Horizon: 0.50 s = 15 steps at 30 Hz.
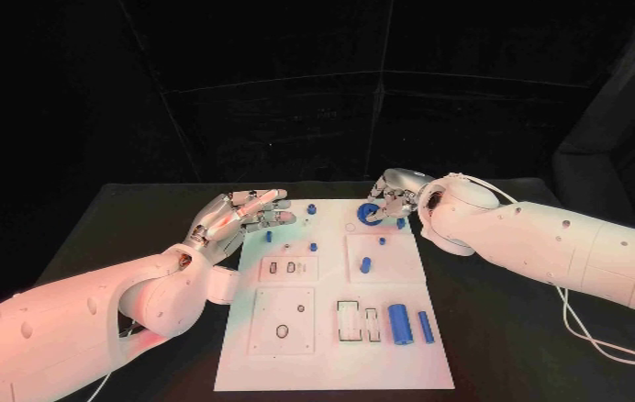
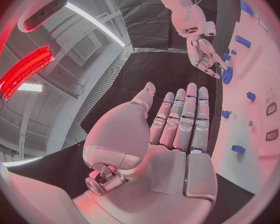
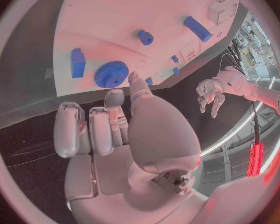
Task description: Assemble the parts on the task board
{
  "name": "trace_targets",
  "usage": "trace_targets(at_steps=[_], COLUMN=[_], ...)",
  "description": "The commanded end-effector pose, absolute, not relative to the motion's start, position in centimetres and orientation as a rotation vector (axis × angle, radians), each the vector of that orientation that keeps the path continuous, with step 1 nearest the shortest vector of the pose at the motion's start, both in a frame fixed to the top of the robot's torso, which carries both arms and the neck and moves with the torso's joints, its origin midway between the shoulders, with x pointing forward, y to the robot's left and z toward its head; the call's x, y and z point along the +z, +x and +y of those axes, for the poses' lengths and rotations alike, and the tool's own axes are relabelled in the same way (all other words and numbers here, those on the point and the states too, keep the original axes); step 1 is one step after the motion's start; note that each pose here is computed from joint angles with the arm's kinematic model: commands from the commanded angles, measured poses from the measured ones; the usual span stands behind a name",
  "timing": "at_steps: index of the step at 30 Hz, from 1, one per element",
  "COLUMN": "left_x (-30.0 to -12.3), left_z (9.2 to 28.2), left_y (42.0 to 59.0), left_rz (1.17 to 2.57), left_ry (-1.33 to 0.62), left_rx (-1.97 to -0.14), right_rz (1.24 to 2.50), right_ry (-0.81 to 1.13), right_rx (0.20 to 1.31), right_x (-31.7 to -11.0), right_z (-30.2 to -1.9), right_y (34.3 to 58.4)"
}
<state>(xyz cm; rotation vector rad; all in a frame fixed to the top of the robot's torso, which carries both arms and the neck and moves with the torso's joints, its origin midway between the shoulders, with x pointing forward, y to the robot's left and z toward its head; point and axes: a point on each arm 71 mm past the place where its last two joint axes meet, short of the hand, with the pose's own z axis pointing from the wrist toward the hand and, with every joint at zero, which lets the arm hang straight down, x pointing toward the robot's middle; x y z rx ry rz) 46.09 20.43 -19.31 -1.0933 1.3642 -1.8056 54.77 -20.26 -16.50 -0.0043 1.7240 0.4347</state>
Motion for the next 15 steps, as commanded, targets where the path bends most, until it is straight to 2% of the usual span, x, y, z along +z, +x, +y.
trace_targets(at_steps=[1,15], left_x=[-19.22,-19.39], left_z=[20.22,20.22], left_y=[46.10,46.26], left_rz=[1.374,1.385], left_ry=[-1.095,-1.101], left_rx=[-1.834,-1.821], right_rz=[1.741,1.774], right_ry=[-0.017,-0.026], right_rx=[0.402,0.336], right_x=[-16.54,-16.93], right_z=[-20.08,-20.15], right_y=[54.96,55.36])
